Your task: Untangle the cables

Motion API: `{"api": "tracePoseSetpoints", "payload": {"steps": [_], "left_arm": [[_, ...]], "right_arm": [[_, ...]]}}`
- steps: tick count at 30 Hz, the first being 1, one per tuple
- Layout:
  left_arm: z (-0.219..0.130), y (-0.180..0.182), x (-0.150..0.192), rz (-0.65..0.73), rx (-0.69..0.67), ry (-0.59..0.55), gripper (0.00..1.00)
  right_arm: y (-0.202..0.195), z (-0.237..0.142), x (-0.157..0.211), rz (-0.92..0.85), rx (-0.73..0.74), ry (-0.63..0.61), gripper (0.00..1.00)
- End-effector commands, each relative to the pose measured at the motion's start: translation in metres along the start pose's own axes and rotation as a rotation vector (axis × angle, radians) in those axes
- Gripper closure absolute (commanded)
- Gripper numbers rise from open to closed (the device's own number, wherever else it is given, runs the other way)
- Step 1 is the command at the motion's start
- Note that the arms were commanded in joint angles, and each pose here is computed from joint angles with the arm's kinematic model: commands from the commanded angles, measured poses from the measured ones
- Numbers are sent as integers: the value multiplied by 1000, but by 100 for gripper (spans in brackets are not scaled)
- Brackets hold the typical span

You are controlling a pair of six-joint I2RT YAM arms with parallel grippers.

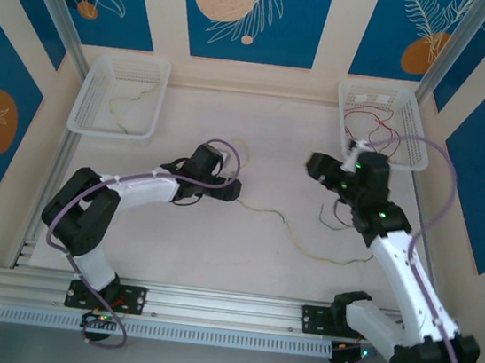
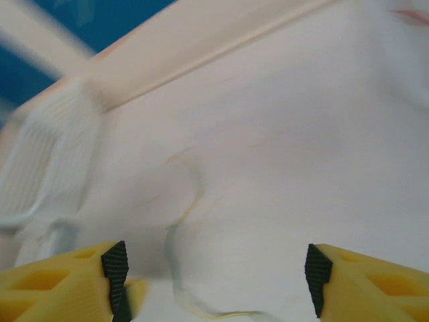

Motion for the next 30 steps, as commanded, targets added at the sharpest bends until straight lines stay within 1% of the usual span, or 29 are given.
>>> {"api": "tracePoseSetpoints", "payload": {"steps": [1, 3, 4, 6, 7, 8, 11, 14, 17, 18, 19, 20, 21, 22, 25, 28, 30], "left_arm": [[10, -7, 0, 48, 2, 28, 4], [17, -10, -1, 60, 4, 34, 1], [21, -12, -1, 72, -1, 43, 1], [30, -14, 0, 90, -15, 66, 1], [34, -15, 1, 96, -16, 85, 1], [39, -16, 3, 98, -17, 107, 2], [51, -15, 8, 101, -25, 155, 12], [54, -11, 12, 99, -42, 167, 29], [55, -7, 14, 100, -53, 158, 50], [56, -7, 14, 104, -54, 162, 65], [56, -7, 15, 107, -54, 167, 85], [57, -7, 16, 108, -52, 176, 96], [57, -7, 17, 110, -51, 180, 99], [57, -6, 18, 108, -57, 182, 100], [55, -5, 18, 107, -59, 172, 100], [51, -5, 17, 112, -56, 166, 100], [46, -5, 15, 115, -56, 149, 100]], "right_arm": [[-90, -9, 57, 323, 285, 134, 22], [-116, -18, 75, 412, 367, 155, 14], [-126, -22, 83, 448, 394, 160, 7], [-142, -26, 94, 507, 432, 146, 4], [-149, -26, 98, 525, 439, 130, 0], [-155, -25, 101, 544, 446, 117, 0], [-165, -17, 106, 613, 392, 112, 0], [-162, -1, 107, 625, 319, 151, 1], [-155, 17, 107, 588, 274, 198, 0], [-152, 23, 107, 571, 265, 213, 1], [-150, 28, 106, 556, 251, 223, 2], [-147, 34, 105, 541, 241, 232, 3], [-146, 39, 106, 530, 247, 241, 4], [-145, 44, 106, 521, 249, 249, 5], [-144, 59, 112, 520, 264, 302, 6], [-142, 74, 120, 529, 258, 341, 11], [-137, 81, 123, 529, 234, 355, 26]]}}
Point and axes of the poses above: each hand's point on the last joint's axis, 136 mm out from that joint toward the fingers, its own z axis out along the fingers, its own y axis along the line the jaws close on, x = y × z, the point moved 2 cm from there along -z, back along the fingers, and after that the axes turned 6 degrees about -z, right-handed, at the moved point
